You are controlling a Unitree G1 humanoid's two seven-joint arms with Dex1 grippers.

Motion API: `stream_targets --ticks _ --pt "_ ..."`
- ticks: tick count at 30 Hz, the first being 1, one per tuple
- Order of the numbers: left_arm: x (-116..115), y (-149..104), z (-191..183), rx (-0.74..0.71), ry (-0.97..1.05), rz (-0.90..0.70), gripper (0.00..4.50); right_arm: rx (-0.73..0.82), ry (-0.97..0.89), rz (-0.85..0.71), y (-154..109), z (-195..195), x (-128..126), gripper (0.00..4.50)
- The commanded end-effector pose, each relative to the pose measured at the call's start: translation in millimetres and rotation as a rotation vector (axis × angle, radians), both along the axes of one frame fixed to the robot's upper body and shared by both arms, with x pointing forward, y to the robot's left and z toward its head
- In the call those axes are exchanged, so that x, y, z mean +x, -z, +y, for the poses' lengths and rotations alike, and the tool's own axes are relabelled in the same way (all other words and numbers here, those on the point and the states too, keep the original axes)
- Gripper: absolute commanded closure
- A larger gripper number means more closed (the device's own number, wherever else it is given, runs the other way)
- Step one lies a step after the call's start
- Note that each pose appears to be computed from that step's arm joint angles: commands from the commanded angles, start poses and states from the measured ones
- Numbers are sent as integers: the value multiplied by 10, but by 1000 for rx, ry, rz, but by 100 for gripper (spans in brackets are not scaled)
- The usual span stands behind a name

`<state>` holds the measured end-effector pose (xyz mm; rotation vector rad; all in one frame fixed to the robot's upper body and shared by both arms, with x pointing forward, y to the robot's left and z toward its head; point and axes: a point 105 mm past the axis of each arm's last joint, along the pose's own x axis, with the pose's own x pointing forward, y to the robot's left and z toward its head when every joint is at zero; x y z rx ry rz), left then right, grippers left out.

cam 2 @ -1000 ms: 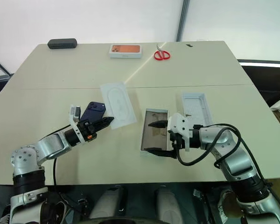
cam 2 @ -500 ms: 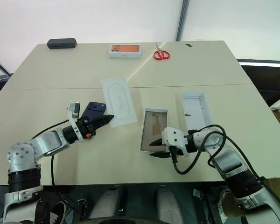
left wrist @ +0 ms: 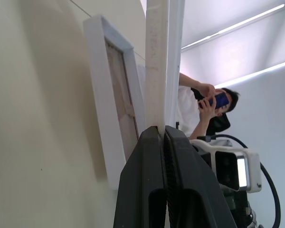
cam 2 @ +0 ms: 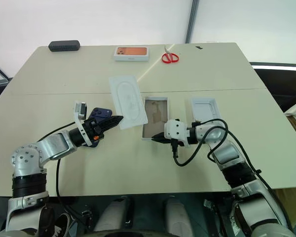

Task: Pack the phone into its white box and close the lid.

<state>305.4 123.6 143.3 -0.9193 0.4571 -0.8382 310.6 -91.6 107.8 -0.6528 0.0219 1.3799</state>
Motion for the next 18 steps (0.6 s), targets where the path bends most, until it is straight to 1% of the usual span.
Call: stream_targets --ticks 1,7,10,14,16,18 --pt "-4 -65 -64 -20 23 -34 450 2 -26 -54 -95 14 40 444" --pt "-2 -49 -94 -15 28 -38 450 -2 -57 -17 -54 -5 -17 444" --pt "-1 -42 -108 -16 30 -40 450 23 -46 -13 -97 0 -12 365" --pt "1 -19 -121 -6 37 -41 450 42 -8 -11 -174 -74 8 163" --pt "3 -4 -130 2 43 -42 450 59 10 10 -219 -131 -5 163" --pt "9 9 -155 5 56 -42 450 63 64 -12 -269 -265 15 163"
